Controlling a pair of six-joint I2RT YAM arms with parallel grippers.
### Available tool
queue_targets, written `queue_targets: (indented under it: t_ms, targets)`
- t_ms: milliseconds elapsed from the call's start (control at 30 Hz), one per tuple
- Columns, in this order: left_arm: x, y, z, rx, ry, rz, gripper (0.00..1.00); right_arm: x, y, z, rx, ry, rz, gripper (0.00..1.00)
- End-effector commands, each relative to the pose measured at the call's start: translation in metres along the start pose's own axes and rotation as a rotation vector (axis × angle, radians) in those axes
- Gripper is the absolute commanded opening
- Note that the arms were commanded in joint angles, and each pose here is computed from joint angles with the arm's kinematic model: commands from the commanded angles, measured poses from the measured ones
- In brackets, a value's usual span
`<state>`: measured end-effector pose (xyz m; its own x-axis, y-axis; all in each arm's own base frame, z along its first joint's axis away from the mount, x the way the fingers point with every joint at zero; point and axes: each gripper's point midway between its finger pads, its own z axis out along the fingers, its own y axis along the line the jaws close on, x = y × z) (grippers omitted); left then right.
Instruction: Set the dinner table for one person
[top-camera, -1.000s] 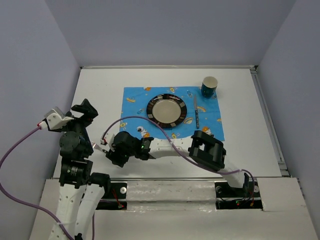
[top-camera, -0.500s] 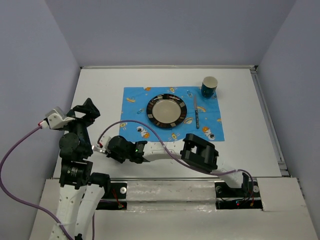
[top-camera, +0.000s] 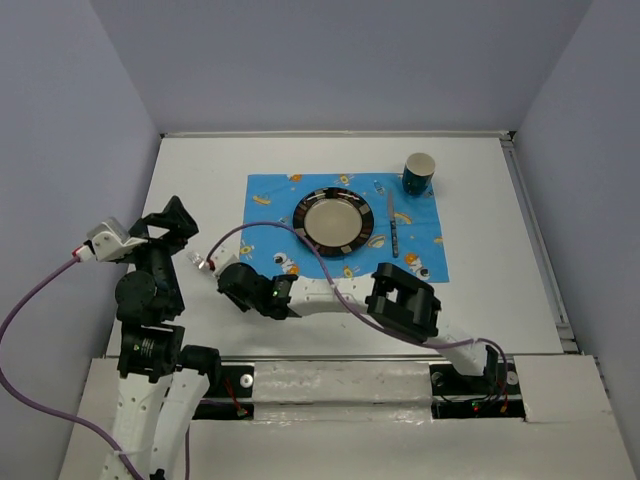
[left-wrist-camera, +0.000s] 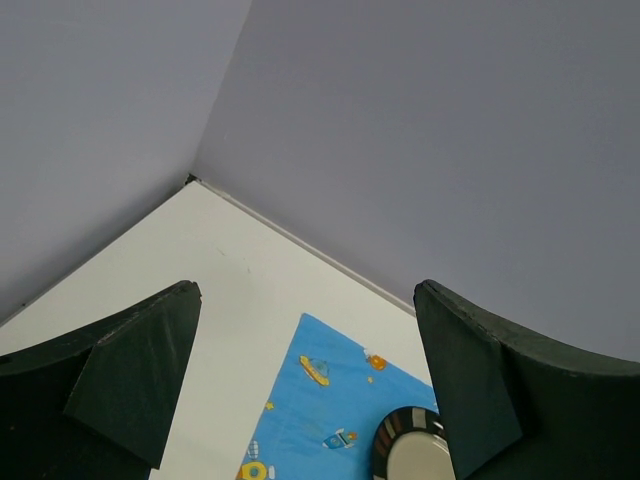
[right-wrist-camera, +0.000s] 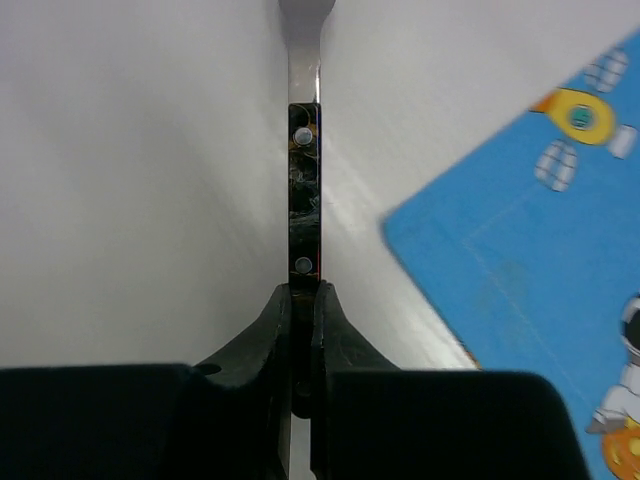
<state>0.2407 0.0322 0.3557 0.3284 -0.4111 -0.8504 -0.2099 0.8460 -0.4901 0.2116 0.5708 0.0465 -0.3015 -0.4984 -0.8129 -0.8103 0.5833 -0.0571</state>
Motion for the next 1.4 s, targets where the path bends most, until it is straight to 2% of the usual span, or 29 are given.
queue_targets:
  t_ms: [0,33,167,333,600,833,1367]
  targets:
    - [-0.033,-0.002,-0.005,-0.001,-0.111,-0.043,0.99,-0.082,-0.091,-0.030,0.272,-0.192,0.297,0.00]
    - [-0.033,-0.003,-0.006,0.008,-0.110,-0.044,0.99,-0.080,-0.114,-0.029,0.310,-0.173,0.339,0.00]
    - [-0.031,-0.006,-0.007,0.024,-0.101,-0.046,0.99,-0.074,-0.153,-0.029,0.331,-0.158,0.568,0.00]
    - [-0.026,-0.011,-0.008,0.051,-0.084,-0.052,0.99,-0.074,-0.184,-0.032,0.472,-0.215,0.659,0.00]
    - [-0.015,-0.020,-0.006,0.087,-0.045,-0.054,0.99,-0.059,-0.201,-0.021,0.515,-0.206,0.817,0.00]
    - [-0.010,-0.025,-0.007,0.109,-0.027,-0.056,0.99,-0.040,-0.198,-0.005,0.503,-0.161,0.859,0.00]
    - [-0.006,-0.027,-0.006,0.118,-0.013,-0.056,0.99,-0.030,-0.197,0.020,0.486,-0.121,0.819,0.00]
